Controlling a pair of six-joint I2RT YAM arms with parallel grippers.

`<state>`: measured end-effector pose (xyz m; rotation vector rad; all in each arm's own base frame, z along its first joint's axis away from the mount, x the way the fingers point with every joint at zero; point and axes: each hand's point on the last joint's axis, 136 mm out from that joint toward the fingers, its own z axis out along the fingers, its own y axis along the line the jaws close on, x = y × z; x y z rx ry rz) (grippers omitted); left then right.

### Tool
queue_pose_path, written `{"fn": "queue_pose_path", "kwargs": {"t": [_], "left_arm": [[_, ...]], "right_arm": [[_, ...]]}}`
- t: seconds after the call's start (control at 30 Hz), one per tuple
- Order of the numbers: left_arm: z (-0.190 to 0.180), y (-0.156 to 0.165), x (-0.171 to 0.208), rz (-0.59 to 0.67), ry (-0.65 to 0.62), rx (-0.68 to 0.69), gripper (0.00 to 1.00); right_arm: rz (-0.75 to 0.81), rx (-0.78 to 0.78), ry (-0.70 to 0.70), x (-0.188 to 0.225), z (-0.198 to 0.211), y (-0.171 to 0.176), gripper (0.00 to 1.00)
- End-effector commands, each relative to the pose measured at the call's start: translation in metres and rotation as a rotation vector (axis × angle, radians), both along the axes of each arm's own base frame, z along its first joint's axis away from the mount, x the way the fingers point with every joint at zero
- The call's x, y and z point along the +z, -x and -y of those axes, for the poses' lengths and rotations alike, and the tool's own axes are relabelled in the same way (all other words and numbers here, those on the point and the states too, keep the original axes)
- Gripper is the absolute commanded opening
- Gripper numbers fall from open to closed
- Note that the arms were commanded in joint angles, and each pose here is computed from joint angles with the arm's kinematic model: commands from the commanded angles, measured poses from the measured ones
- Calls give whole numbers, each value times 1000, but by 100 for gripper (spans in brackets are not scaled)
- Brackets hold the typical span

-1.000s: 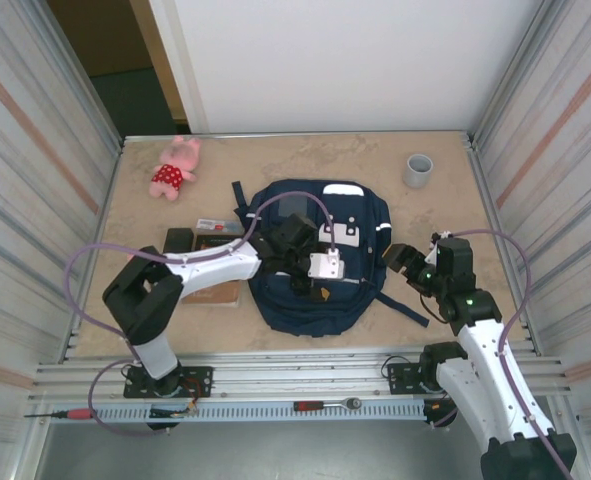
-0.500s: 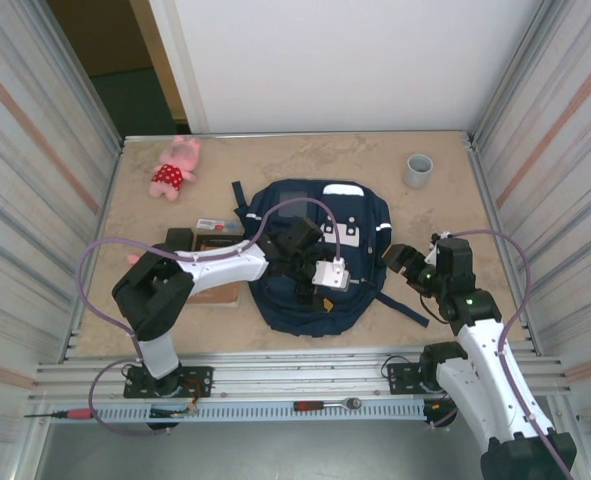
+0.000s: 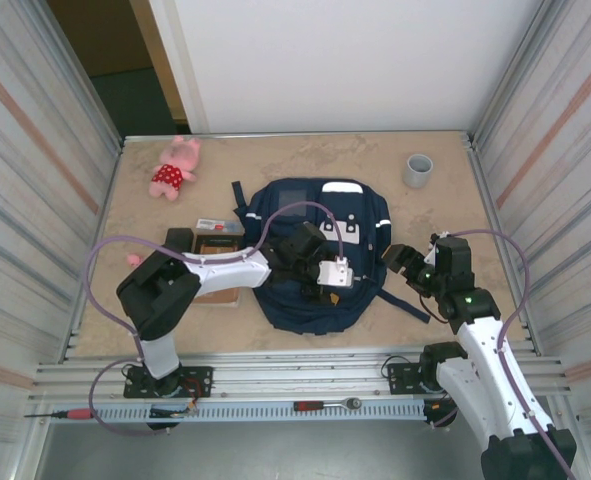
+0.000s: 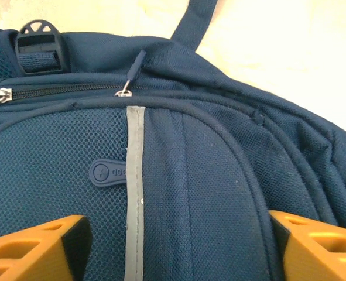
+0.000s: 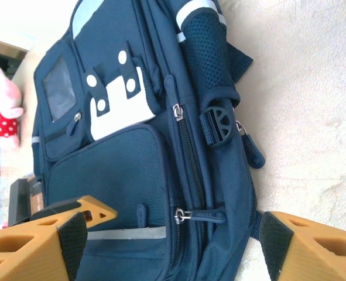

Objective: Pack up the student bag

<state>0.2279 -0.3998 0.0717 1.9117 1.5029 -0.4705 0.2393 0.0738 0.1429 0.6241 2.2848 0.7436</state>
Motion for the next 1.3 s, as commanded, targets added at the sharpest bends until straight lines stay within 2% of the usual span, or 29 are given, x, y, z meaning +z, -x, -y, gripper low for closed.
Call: {"fn": "queue_pose_path", "kwargs": {"t": [0.0, 0.07, 0.13, 0.17, 0.23, 0.27, 0.33, 0.4, 0.47, 0.6, 0.8, 0.97, 1.07, 1.27], "left_arm": [[-6, -5, -16, 55, -78, 1, 85], [-12, -3, -26, 71, -112, -9, 87], [-18, -8, -36, 95, -148, 13, 81], [-20, -12, -38, 111, -157, 32, 72], [-20, -22, -33, 148, -148, 83, 44], [-20, -24, -27, 158, -134, 94, 37], [-17, -23, -6, 165, -83, 101, 13], [-16, -18, 21, 164, -13, 87, 0], [-20, -12, 50, 128, 66, 69, 0], [-43, -6, 117, -37, 265, 43, 0], [-88, -18, 180, -118, 475, 42, 0], [-118, -31, 208, -149, 569, 41, 0], [-128, -37, 216, -149, 590, 43, 0], [-134, -35, 218, -161, 594, 27, 0]], "right_arm": [[-7, -31, 5, -4, 5, -2, 79], [-8, -32, 7, -4, 5, -2, 79], [-10, -34, 10, -5, 6, -2, 79], [-13, -36, 13, -5, 6, -2, 79], [-16, -34, 23, -6, 7, -2, 80], [-12, -30, 28, -6, 7, -2, 80], [0, -12, 40, -5, 6, -4, 80], [30, 31, 40, -1, 0, -8, 81], [61, 115, 65, 3, -8, -11, 80], [101, 281, 164, 12, -17, -14, 85], [154, 465, 240, 11, -23, -28, 93], [393, 532, 128, 28, -33, -49, 91], [476, 580, 164, 27, -42, -57, 89], [500, 814, 273, 5, -74, -55, 82]]}}
